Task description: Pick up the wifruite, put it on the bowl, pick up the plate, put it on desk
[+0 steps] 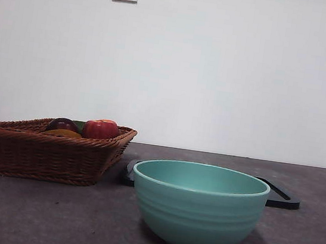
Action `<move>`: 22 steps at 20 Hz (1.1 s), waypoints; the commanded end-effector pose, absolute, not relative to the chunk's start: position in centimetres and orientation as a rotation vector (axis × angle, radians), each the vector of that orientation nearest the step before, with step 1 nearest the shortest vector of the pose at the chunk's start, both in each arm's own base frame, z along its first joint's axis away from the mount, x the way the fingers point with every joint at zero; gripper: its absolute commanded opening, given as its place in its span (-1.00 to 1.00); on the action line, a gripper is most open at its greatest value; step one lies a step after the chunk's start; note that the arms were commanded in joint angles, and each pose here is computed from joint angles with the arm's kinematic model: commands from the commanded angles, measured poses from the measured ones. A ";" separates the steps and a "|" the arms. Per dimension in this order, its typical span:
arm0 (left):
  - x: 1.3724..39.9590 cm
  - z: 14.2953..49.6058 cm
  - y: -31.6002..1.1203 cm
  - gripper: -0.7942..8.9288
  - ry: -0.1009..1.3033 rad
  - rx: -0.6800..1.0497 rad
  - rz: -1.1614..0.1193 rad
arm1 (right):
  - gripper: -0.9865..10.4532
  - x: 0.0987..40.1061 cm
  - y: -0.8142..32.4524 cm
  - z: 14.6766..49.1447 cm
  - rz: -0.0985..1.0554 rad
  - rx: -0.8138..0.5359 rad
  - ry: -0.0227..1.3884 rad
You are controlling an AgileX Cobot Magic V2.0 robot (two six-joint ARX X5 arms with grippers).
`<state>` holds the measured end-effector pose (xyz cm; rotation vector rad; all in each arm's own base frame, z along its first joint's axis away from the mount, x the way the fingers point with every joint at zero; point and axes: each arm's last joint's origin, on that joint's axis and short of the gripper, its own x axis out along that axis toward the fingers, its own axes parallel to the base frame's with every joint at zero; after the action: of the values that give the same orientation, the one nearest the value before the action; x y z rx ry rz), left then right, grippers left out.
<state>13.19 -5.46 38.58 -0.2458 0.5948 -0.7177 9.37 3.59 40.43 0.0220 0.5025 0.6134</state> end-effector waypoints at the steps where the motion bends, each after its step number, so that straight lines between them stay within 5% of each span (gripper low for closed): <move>1: 13.1 39.2 -5.5 -0.26 0.567 -0.215 -0.737 | -0.37 9.2 3.6 41.0 0.618 0.009 0.483; 5: 13.1 39.1 -5.5 0.46 0.567 -0.201 -0.741 | 0.21 9.2 3.6 40.9 0.619 0.011 0.490; 14: 13.6 38.8 -5.7 0.45 0.595 -0.206 -0.735 | 0.21 9.3 3.6 41.0 0.619 0.011 0.482; 22: 19.5 37.1 -7.3 0.44 0.849 -0.143 -0.617 | 0.21 9.3 3.6 41.0 0.627 0.014 0.482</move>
<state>19.33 -7.15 36.57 -0.1758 0.8782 -0.6018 9.34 3.58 40.36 0.0221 0.5108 0.6146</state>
